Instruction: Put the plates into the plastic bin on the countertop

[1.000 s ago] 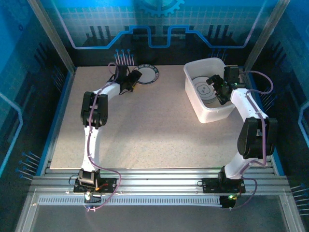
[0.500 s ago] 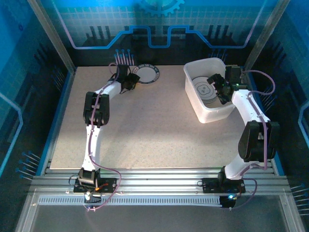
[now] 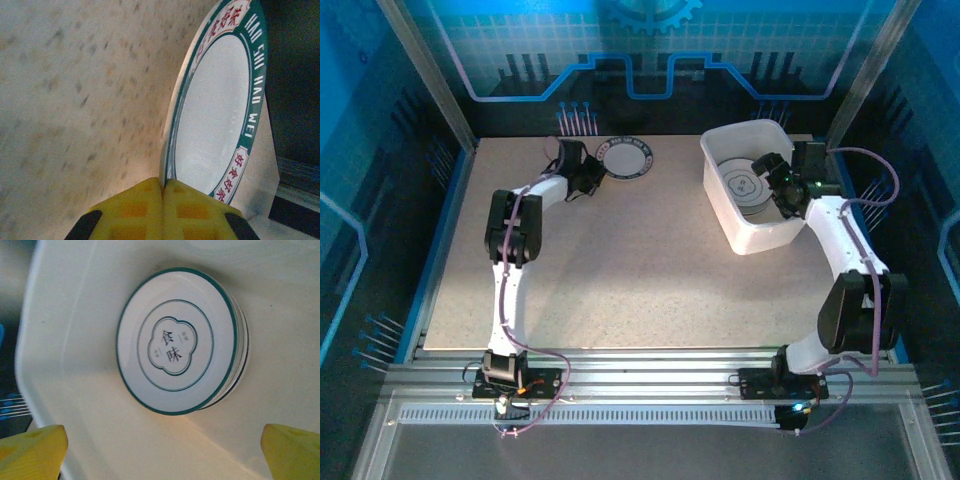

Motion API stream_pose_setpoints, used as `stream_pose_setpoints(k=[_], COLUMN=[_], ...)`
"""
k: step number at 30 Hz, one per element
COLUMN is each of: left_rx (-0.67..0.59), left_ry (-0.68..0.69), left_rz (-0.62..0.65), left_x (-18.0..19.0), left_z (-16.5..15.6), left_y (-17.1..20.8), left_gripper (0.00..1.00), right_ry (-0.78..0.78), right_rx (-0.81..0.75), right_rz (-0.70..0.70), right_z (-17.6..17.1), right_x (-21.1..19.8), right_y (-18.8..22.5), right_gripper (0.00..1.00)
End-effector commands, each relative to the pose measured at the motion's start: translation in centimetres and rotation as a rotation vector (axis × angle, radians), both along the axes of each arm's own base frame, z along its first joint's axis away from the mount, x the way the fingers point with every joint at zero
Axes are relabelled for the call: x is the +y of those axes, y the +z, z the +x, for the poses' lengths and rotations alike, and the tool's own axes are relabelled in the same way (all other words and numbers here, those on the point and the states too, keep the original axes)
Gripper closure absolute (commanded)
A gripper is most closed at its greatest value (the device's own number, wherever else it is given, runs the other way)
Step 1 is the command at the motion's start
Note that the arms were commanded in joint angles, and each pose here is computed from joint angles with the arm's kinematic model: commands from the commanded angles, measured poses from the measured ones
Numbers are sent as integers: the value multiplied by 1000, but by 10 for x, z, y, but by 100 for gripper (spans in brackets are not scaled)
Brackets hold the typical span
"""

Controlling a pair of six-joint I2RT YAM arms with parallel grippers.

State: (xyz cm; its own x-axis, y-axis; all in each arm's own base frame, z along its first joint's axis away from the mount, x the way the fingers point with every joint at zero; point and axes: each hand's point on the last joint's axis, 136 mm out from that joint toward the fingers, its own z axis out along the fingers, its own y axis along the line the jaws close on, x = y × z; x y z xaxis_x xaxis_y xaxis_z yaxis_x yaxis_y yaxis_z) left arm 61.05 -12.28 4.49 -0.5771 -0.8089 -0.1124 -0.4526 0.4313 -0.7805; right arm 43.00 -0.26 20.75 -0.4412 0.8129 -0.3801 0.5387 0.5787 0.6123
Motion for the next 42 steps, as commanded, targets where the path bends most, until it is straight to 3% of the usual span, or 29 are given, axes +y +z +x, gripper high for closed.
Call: stream_pose_setpoints(k=[1,15,24,31,42], left_rx=[-147,-331,-426,-457,-481], left_ry=[-51,-137,-261,-321,-402], left_rz=[-60,-216,-249,-270,-333], left_x=[-9,-28,-66,-94,-137], left_z=[-6,-71,-113,-138,-161], left_y=[64,168,229,248,271], left_gripper=[100,100,100,100,100], right_ry=[66,380,449,466,401], right_rx=[-70,-186,-251,-298,-329], right_rz=[8,158,252,298,295], right_z=[-8,-44,-49,-42,-24], right_x=[8,101,154,172,166], right_y=[21,60,61,68,62], right_gripper=[0,2,8,10,18])
